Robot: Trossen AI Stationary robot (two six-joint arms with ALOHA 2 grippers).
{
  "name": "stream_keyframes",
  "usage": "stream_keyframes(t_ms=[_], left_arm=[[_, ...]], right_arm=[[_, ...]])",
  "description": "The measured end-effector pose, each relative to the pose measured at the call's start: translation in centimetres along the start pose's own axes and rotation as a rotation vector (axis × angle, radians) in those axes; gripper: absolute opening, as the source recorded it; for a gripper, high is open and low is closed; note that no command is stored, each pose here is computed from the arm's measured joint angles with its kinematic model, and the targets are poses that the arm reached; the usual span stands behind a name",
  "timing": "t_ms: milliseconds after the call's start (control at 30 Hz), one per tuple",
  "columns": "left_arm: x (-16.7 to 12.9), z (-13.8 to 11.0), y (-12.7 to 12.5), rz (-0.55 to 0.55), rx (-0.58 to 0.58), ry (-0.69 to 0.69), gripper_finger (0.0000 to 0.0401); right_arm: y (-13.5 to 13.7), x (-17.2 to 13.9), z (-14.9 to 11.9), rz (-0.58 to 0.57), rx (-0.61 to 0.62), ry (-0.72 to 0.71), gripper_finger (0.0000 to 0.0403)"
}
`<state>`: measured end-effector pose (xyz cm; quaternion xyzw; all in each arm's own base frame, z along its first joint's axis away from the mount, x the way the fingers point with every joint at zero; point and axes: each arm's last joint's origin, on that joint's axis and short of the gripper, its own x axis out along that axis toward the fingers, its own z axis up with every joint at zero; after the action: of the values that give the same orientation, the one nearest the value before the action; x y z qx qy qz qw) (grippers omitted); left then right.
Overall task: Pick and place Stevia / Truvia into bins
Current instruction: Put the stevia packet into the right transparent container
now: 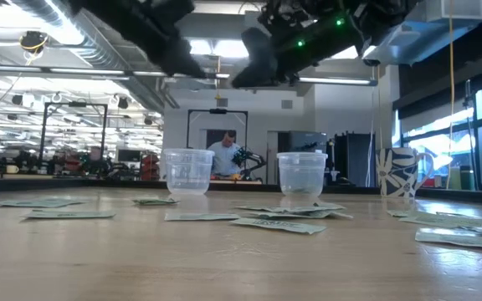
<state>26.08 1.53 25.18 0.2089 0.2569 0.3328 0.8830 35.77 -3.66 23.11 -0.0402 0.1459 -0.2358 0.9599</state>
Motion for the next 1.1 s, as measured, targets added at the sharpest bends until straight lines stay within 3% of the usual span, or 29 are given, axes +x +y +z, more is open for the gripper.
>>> stream_keyframes(t_ms=[133, 467, 800, 1100], left_arm=[[-0.6, -1.4, 0.1, -0.087, -0.029, 0.111, 0.0087], [-1.9, -3.8, -0.5, -0.456, -0.118, 0.344, 0.0085], [-2.5, -5.1, -0.5, -0.491, -0.159, 0.506, 0.0077], [-3.0, -5.8, -0.5, -0.543, -0.185, 0.605, 0.0079]], right_arm=[[-2.1, -1.0, 0.1, -0.044, 0.044, 0.111, 0.0006], [-7.2, -2.5, -0.8, -0.094, 0.191, 0.356, 0.0006], [-9.7, -1.2, -3.5, -0.180, 0.255, 0.520, 0.0006], [-10.1, -1.1, -4.7, -0.187, 0.268, 0.612, 0.0006]])
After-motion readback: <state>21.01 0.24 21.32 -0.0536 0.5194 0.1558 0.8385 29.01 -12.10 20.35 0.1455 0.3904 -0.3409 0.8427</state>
